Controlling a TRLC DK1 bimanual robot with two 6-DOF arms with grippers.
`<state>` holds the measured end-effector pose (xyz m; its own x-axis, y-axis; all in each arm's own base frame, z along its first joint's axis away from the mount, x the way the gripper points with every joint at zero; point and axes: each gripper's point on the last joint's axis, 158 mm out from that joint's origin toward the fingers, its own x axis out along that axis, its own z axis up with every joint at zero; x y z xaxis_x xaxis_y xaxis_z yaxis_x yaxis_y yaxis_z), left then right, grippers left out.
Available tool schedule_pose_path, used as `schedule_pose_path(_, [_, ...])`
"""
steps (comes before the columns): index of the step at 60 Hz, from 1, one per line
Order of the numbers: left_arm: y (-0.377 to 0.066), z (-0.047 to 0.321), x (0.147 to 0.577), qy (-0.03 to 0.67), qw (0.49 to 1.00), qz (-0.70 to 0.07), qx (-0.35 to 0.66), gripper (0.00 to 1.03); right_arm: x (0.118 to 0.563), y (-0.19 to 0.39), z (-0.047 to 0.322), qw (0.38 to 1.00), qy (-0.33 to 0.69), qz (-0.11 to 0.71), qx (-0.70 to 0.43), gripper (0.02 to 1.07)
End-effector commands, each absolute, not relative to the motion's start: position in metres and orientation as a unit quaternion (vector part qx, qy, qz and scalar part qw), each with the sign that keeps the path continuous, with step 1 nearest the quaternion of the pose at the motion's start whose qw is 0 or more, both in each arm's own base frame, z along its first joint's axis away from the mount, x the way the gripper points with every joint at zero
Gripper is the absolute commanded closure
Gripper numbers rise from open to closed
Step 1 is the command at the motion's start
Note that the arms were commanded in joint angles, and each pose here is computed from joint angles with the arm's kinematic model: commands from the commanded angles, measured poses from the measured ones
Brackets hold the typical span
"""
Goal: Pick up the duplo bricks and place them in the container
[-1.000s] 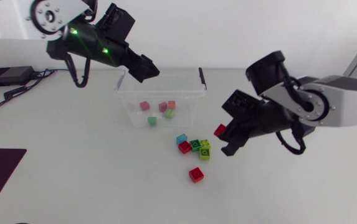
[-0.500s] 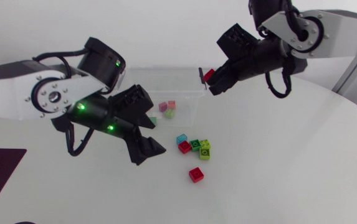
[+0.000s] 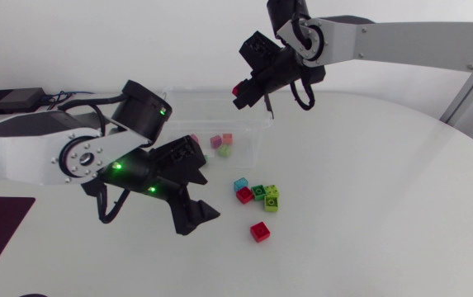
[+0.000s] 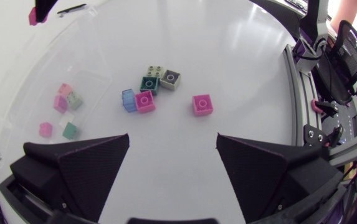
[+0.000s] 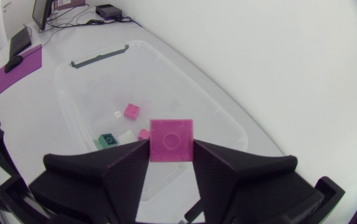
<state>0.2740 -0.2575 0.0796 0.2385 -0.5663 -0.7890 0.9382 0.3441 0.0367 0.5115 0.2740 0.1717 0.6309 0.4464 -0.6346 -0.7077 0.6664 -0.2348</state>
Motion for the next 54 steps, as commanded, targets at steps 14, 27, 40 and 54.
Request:
schedule_pose_path(14, [-0.294, 0.042, 0.253, 0.4, 0.702, -0.524, 0.269, 0.06, 0.492, 0.241, 0.225, 0.9, 0.226, 0.308, -0.209, 0.06])
schedule_pose_path(27, [-0.316, 0.017, 0.254, 0.464, 0.675, -0.498, 0.287, 0.17, 0.445, 0.183, 0.231, 0.913, 0.219, 0.291, -0.182, 0.06])
schedule_pose_path(40, [-0.332, -0.007, 0.248, 0.531, 0.637, -0.467, 0.307, 0.35, 0.405, 0.128, 0.198, 0.917, 0.243, 0.274, -0.158, 0.07])
schedule_pose_path(54, [-0.338, -0.023, 0.245, 0.586, 0.604, -0.444, 0.308, 0.35, 0.382, 0.098, 0.182, 0.919, 0.251, 0.268, -0.145, 0.07])
